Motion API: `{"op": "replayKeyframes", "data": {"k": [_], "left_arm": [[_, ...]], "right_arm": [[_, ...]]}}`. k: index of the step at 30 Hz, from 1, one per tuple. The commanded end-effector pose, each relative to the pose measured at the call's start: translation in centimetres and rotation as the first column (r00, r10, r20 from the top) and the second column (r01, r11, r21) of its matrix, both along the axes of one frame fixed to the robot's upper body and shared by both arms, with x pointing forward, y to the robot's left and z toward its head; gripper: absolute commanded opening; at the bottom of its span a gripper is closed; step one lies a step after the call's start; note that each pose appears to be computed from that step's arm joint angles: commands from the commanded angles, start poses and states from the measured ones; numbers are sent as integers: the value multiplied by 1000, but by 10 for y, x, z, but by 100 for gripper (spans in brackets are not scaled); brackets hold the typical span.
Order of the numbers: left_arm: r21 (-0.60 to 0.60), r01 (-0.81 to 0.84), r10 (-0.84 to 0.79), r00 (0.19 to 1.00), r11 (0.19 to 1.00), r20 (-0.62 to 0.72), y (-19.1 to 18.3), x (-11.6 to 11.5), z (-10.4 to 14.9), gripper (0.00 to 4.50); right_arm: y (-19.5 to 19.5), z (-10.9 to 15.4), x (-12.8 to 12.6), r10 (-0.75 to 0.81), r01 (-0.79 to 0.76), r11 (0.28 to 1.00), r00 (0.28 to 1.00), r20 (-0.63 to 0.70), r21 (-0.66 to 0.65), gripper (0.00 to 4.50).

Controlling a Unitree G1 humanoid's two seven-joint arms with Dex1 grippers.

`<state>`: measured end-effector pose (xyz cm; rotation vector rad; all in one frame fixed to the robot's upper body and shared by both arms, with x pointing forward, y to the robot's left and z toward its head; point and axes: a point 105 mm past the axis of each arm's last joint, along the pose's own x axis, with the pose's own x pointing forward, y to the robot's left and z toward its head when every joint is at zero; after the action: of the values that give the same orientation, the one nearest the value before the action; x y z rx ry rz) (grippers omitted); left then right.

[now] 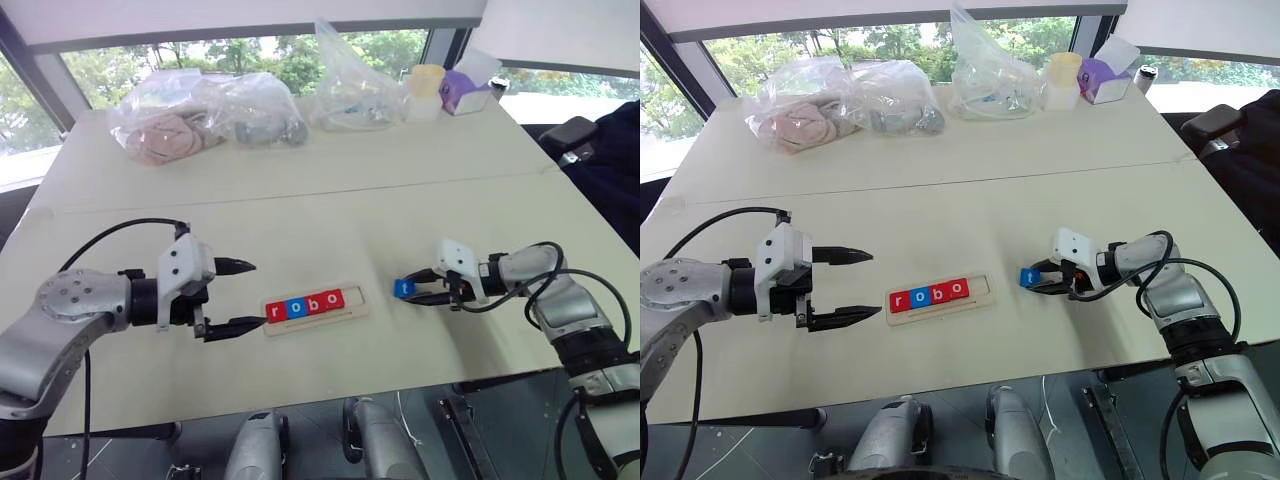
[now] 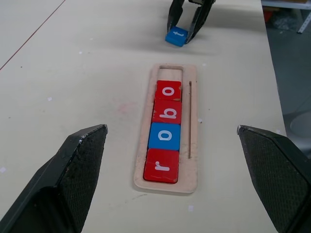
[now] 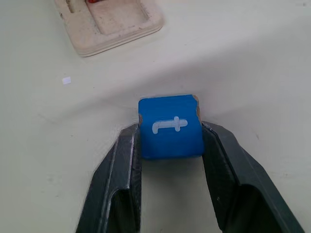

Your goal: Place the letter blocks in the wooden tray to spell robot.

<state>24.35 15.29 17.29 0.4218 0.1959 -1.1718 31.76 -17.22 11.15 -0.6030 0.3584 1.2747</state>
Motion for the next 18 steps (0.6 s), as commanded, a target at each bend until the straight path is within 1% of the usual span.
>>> {"op": "replayKeyframes", "data": {"k": [1,4,8,18], "left_arm": [[-2,19,-19,999,1000,43,-2,-2,9,450],[-7,25,-25,999,1000,45,-4,-1,9,450],[-10,32,-31,998,999,48,-6,0,9,450],[-13,16,-15,999,1000,48,-5,-4,8,450]], "right_arm": [[26,29,-6,112,-114,993,991,73,22,116],[44,30,-11,174,-176,984,983,56,21,116],[57,19,-10,226,-226,974,974,32,-11,116],[69,7,3,245,-245,969,969,16,-27,116]]}}
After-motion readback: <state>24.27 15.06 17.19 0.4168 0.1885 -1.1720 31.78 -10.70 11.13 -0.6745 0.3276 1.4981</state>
